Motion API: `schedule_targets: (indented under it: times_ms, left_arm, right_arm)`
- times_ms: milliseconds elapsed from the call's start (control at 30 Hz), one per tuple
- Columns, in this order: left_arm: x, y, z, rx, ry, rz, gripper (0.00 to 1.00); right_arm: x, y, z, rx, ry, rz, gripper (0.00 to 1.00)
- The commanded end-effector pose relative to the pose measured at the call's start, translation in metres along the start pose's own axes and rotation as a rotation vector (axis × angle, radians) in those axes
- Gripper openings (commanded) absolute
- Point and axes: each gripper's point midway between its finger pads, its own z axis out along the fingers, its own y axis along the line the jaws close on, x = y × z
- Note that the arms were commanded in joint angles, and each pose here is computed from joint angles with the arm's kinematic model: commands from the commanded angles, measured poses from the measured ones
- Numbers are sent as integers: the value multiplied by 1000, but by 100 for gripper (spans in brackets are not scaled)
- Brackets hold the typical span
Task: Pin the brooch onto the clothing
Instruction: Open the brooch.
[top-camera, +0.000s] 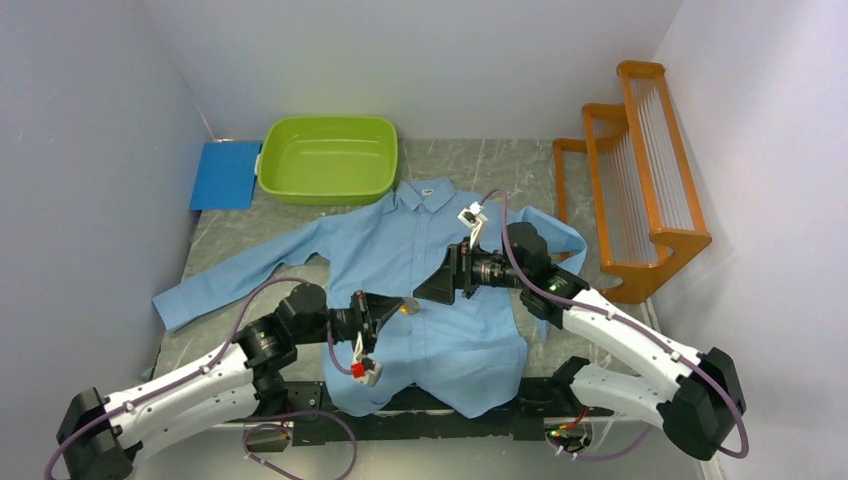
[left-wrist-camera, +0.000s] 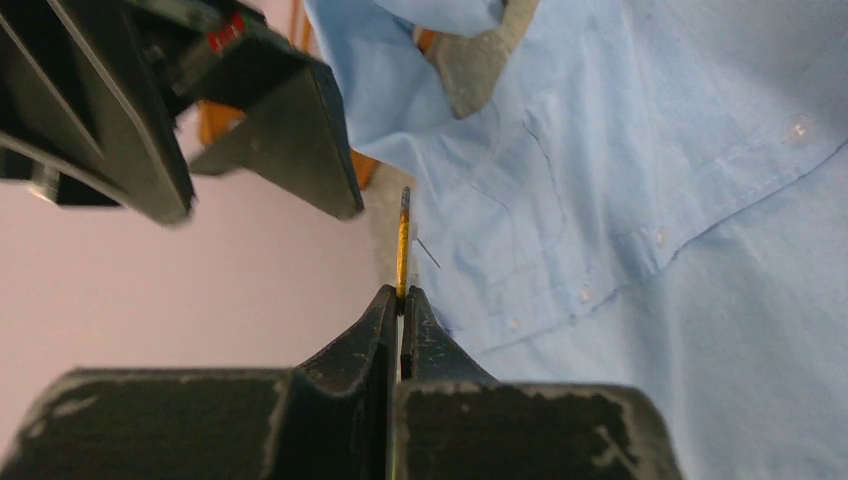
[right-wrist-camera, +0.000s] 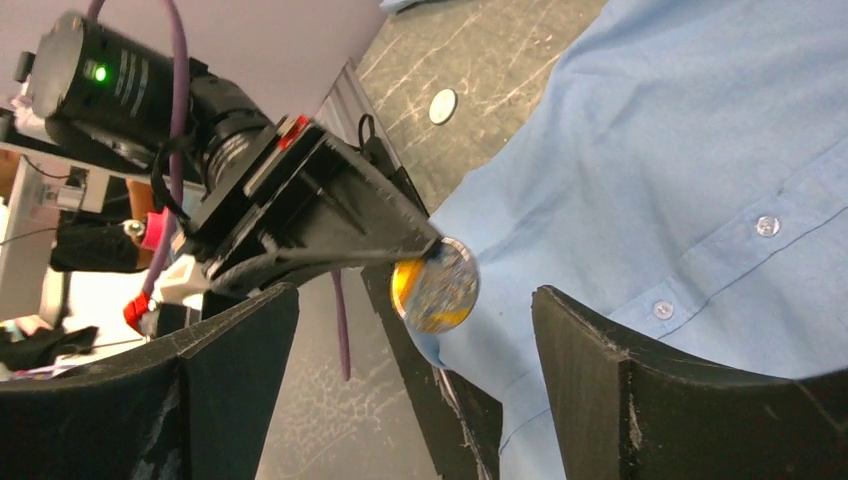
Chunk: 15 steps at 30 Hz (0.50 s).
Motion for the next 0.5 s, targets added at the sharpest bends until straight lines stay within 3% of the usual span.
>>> schedule_targets:
  times_ms: [0,167,367,467]
  left_arm:
    - [-11,39,-8,-165,40,259,3]
    - [-14,43,-10,-196,44,270,3]
    - [-15,43,-12,-204,43,263,3]
    - [-13,43,-13,-201,59,258,3]
  right_arm:
    - [-17,17,8,-109,-19,7,87]
    - [-10,17,21,-187,40,64,69]
    - [-1,10,25,-177,82,81,68]
    - [2,10,24,-186,90,83,61]
